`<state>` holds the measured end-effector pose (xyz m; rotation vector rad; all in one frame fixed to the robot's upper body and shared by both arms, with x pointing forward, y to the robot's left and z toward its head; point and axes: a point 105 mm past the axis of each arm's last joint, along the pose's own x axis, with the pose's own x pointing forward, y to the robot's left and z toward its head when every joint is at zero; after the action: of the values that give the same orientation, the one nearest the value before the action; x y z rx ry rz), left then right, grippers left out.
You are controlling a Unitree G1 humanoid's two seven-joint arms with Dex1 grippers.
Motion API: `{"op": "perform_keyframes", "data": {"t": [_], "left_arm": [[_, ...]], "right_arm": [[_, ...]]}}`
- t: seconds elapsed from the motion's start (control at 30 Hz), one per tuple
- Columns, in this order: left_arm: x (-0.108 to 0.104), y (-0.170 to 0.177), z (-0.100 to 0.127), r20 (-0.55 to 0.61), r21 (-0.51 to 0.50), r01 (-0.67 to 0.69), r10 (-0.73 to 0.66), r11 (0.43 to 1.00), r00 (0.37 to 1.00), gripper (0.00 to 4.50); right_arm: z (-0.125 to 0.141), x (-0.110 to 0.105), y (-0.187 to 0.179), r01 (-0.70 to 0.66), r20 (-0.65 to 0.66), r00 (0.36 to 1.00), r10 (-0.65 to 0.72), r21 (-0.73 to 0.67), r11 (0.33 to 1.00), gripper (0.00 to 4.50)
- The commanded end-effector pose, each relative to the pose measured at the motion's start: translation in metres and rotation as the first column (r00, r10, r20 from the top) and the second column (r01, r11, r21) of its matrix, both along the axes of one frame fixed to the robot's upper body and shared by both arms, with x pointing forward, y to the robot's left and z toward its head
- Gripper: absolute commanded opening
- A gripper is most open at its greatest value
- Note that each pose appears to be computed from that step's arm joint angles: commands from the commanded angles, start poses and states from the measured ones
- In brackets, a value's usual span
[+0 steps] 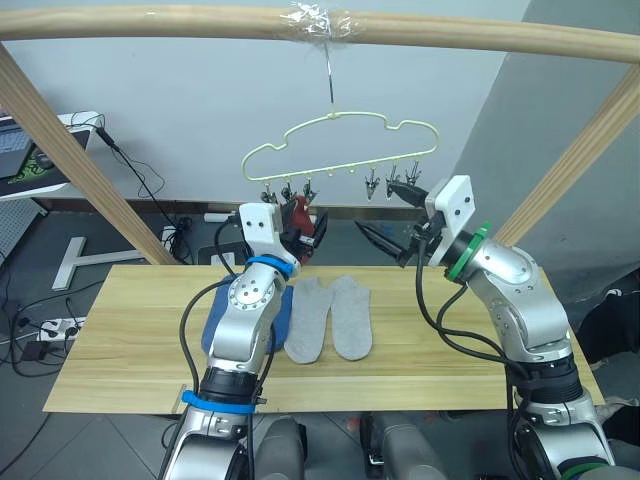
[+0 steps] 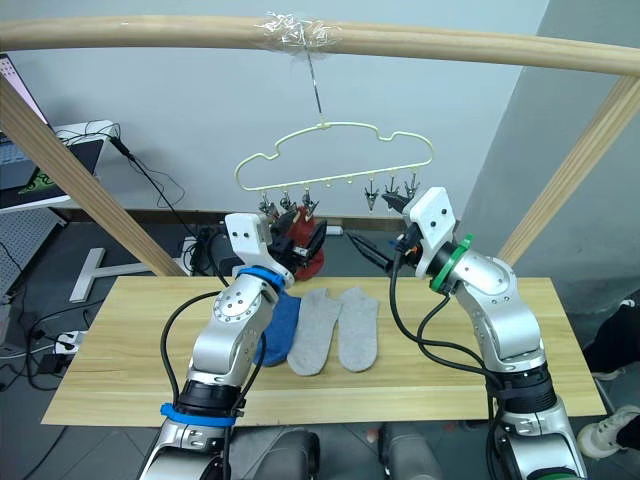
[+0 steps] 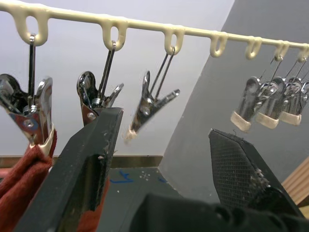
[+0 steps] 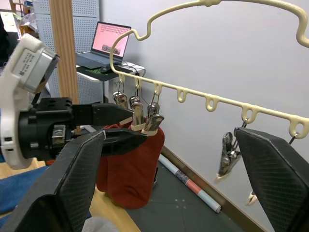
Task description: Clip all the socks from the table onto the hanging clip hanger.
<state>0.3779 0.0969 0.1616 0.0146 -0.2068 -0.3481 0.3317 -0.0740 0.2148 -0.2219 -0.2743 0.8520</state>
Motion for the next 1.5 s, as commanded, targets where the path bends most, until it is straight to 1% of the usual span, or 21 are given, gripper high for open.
{"op": "perform_keyframes", "data": {"t": [0.03,0.17,0.27,0.33,0.83,1.0,1.5], "left_arm": [[0.003,-0.004,0.014,0.062,-0.002,-0.003,0.004,1.0,0.998,3.29],[0.006,-0.003,0.015,0.075,0.005,-0.022,0.021,1.0,0.997,3.29],[0.011,-0.001,0.015,0.068,-0.003,-0.036,0.036,0.999,0.997,2.73],[0.014,-0.002,0.016,0.07,-0.001,-0.033,0.033,0.999,0.997,2.1],[0.024,-0.002,0.026,0.111,0.026,-0.032,0.028,0.999,0.993,2.1],[0.027,-0.003,0.029,0.13,0.05,-0.027,0.02,0.998,0.991,2.1],[0.024,-0.01,0.03,0.157,0.082,-0.014,0.001,0.997,0.988,2.1]], "right_arm": [[0.017,-0.005,0.0,-0.01,0.055,0.998,0.009,0.026,1.0,4.5],[0.018,-0.005,0.0,-0.008,0.057,0.998,0.006,0.025,1.0,4.5],[0.017,-0.003,-0.001,0.007,0.059,0.998,-0.008,0.025,1.0,4.5],[0.016,-0.003,0.0,0.005,0.054,0.999,-0.007,0.029,1.0,4.5],[0.018,0.0,-0.002,0.022,0.053,0.998,-0.024,0.04,0.999,4.5],[0.019,0.0,-0.001,0.017,0.055,0.998,-0.019,0.04,0.999,4.5],[0.02,-0.001,-0.001,0.013,0.055,0.998,-0.015,0.04,0.999,4.5]]}}
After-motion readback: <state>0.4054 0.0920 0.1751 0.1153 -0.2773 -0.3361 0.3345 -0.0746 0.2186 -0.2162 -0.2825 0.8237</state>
